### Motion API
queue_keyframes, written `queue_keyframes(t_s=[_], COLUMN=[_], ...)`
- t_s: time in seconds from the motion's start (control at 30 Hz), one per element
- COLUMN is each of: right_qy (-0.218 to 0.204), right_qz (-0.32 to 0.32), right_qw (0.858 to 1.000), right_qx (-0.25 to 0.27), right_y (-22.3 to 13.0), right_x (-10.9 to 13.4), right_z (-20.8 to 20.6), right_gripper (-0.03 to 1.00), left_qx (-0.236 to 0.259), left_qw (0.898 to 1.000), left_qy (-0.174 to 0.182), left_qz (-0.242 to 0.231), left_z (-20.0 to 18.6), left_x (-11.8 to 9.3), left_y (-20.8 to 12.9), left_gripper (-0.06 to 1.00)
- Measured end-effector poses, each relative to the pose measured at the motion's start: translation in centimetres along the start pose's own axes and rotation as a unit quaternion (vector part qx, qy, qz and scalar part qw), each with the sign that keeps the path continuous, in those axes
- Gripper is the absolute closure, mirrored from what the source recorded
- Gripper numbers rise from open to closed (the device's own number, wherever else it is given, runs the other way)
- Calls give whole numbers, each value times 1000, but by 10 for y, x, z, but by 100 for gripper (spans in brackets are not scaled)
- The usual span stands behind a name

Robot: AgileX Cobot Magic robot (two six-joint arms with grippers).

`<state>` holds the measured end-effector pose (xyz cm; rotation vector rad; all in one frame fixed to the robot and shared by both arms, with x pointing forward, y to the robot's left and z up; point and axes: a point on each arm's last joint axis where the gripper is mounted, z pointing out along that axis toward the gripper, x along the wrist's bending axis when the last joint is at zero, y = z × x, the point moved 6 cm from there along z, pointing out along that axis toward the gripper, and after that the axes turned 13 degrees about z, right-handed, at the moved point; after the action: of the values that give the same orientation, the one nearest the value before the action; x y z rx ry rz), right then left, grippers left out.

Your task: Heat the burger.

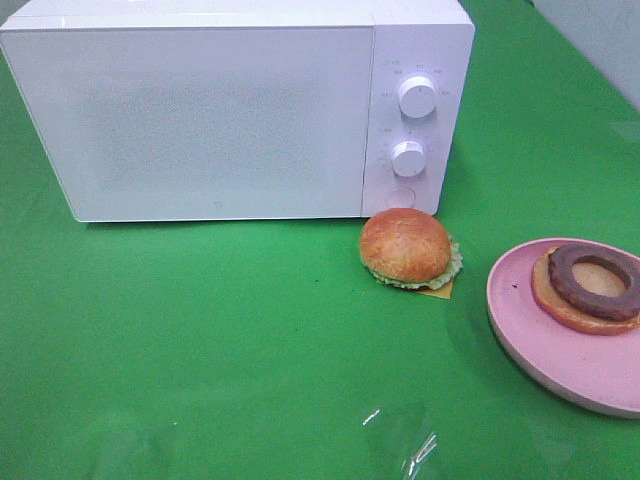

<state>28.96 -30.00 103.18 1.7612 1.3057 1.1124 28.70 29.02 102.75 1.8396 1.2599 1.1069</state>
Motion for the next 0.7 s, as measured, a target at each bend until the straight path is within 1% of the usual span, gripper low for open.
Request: queue_keyframes(t_s=[0.4,0.6,0.7], right_qy=[-1,-1,-1], right_qz=[1,1,1], right_qw=[1000,1000,1000], right_qx=[0,0,0], right_y=[0,0,0], right_x=[0,0,0], right_z=[0,0,0], right_gripper=[41,41,41], left_qx=[0,-4,-4], left_qw=[1000,1000,1000], left_qy=[0,-13,-13], left_qz=[0,7,7], left_z=[0,0,0], left_x=[0,-1,-1], left_y=[0,0,0], left_gripper=[94,94,94])
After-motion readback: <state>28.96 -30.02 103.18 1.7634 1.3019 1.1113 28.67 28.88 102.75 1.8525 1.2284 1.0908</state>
